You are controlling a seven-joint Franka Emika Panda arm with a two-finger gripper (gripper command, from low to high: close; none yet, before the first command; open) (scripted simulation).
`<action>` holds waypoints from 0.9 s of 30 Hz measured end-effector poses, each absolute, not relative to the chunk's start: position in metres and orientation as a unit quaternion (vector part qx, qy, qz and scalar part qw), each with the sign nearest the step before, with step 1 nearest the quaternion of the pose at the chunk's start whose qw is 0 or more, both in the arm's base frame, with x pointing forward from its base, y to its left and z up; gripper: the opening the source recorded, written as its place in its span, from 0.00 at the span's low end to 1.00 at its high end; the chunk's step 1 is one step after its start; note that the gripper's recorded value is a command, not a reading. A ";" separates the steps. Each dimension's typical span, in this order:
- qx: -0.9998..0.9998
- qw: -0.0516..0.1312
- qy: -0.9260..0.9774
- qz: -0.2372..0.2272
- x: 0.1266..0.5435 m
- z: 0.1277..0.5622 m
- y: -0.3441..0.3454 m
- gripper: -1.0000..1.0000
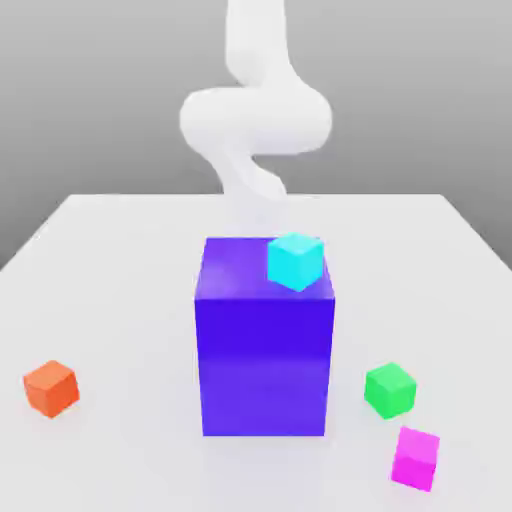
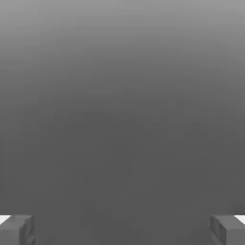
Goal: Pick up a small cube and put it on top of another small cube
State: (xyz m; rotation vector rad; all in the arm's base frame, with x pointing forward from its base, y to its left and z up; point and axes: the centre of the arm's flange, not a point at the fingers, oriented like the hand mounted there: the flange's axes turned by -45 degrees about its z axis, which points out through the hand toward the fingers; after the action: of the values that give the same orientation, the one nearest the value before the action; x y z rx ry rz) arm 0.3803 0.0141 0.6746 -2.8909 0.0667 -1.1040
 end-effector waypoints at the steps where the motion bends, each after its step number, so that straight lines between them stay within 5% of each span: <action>1: -0.939 0.031 0.028 -0.342 0.394 0.658 0.021 0.50; 7: -0.962 0.061 0.067 -0.257 0.453 0.557 0.064 0.50; 13: -0.977 0.067 0.108 -0.171 0.481 0.446 0.112 0.50; 19: -0.984 0.051 0.143 -0.089 0.477 0.332 0.162 0.50; 27: -0.981 0.003 0.195 -0.004 0.440 0.188 0.196 0.50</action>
State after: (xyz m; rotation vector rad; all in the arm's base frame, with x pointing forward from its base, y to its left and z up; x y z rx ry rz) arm 0.4400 0.1957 0.1879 -3.0748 0.6124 -0.0124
